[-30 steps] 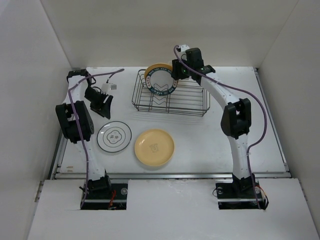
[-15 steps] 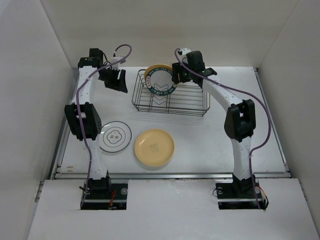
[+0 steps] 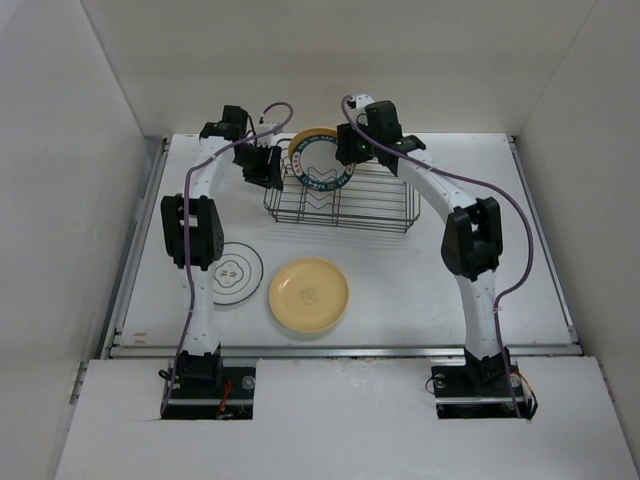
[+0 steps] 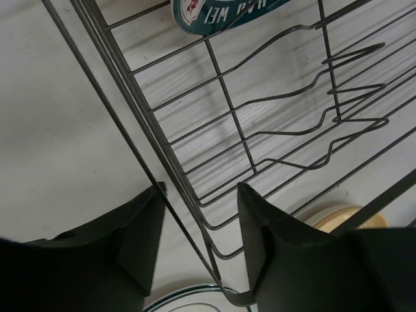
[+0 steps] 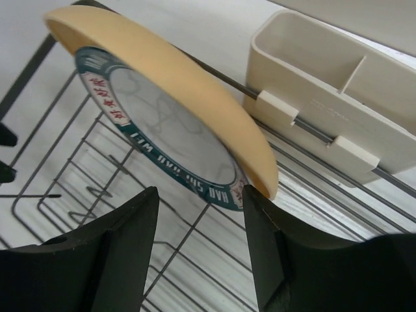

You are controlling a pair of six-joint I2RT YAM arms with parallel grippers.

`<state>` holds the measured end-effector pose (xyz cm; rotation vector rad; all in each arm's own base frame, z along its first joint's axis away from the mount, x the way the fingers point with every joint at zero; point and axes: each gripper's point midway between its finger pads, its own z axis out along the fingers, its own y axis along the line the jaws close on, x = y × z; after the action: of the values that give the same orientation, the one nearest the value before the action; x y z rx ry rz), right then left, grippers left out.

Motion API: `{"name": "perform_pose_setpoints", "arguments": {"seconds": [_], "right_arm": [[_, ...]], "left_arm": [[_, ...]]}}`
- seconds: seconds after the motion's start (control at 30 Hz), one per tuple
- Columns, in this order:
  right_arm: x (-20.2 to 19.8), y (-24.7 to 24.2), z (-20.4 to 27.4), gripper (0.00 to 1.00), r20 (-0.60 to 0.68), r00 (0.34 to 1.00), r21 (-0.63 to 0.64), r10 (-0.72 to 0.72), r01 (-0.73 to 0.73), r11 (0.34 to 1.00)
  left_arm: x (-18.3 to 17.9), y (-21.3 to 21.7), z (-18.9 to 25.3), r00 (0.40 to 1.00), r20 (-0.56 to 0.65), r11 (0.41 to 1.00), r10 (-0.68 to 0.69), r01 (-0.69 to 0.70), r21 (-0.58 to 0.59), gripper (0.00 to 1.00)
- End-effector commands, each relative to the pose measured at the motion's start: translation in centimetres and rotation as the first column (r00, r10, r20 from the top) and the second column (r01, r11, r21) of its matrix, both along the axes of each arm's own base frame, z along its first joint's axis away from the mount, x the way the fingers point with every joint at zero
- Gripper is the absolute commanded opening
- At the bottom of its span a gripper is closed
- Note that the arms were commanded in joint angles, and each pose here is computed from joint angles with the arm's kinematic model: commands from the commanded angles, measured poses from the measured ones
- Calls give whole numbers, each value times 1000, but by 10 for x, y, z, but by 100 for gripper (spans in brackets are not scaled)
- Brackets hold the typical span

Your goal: Unload the plates from the dish rack

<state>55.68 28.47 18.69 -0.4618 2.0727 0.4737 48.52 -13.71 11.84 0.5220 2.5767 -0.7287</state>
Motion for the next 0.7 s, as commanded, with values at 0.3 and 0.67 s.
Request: {"name": "perform_pose_setpoints", "arguments": {"seconds": [0.3, 0.67], "right_arm": [[44, -3, 0, 55, 128, 989, -63, -75, 84, 994], [25, 12, 17, 0, 166, 985, -78, 35, -22, 997]], "left_arm": [[-9, 0, 9, 999, -47, 999, 20, -22, -30, 0], [-19, -29, 14, 974, -209, 965, 91, -138, -221, 0]]}}
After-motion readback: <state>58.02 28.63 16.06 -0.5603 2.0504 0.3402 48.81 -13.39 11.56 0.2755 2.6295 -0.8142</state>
